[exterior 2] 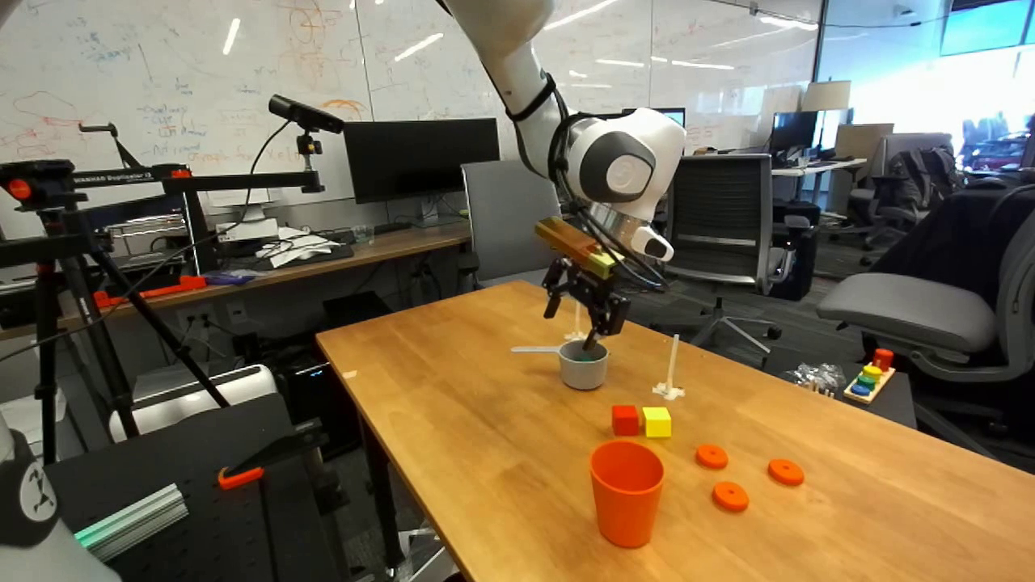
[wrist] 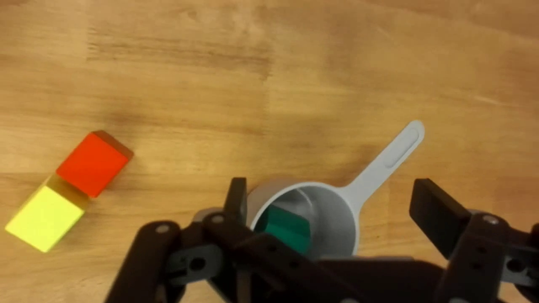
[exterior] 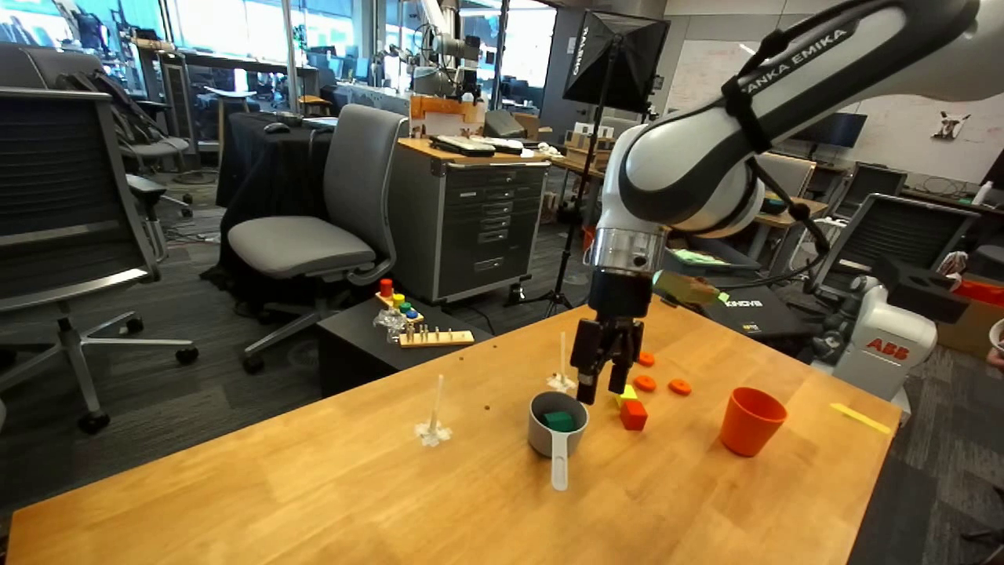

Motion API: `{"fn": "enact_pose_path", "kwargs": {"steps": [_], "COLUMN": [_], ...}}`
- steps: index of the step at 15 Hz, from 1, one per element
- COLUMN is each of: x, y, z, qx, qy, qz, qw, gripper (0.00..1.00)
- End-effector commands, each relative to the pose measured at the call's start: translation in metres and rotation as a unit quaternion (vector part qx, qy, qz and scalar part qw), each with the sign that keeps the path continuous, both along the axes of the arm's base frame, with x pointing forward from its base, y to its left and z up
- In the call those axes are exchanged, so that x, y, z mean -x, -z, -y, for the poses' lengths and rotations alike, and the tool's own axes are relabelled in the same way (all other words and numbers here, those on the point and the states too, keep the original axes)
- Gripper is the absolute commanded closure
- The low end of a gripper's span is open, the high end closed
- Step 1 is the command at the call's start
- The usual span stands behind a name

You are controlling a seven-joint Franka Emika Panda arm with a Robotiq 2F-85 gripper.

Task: Pick up the yellow, green and orange objects and put them in the silver cup then pick up the other three orange objects and put them in the orange cup

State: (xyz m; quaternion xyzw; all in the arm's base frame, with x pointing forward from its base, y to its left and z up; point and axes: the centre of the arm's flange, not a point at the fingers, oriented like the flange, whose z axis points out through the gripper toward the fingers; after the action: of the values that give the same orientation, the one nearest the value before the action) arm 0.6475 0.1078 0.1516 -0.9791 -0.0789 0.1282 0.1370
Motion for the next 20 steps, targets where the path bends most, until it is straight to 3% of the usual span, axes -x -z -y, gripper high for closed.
{"fn": "enact_pose_path", "kwargs": {"steps": [1, 2, 3, 7, 10, 15, 17, 20], "x": [0.016, 0.018, 0.015, 0.023, 0.019, 0.017, 0.013, 0.012], "y": [-0.029, -0.027, -0.016, -0.018, -0.010, -0.021, -0.018, 0.000], "z": [0.010, 0.012, 0.005, 0.010, 0.008, 0.018, 0.017, 0.010], "qx": [-0.025, -0.012, -0.015, -0.018, 0.047, 0.148, 0.154, 0.124], "qy": [-0.079, -0.093, -0.059, -0.075, -0.135, -0.196, -0.213, -0.216], "qz": [-0.057, -0.089, -0.056, -0.083, -0.097, -0.112, -0.098, -0.080], "qw": [0.9949, 0.9917, 0.9966, 0.9935, 0.9850, 0.9627, 0.9600, 0.9653], "gripper": [0.00, 0.00, 0.00, 0.00, 0.00, 0.00, 0.00, 0.00]}}
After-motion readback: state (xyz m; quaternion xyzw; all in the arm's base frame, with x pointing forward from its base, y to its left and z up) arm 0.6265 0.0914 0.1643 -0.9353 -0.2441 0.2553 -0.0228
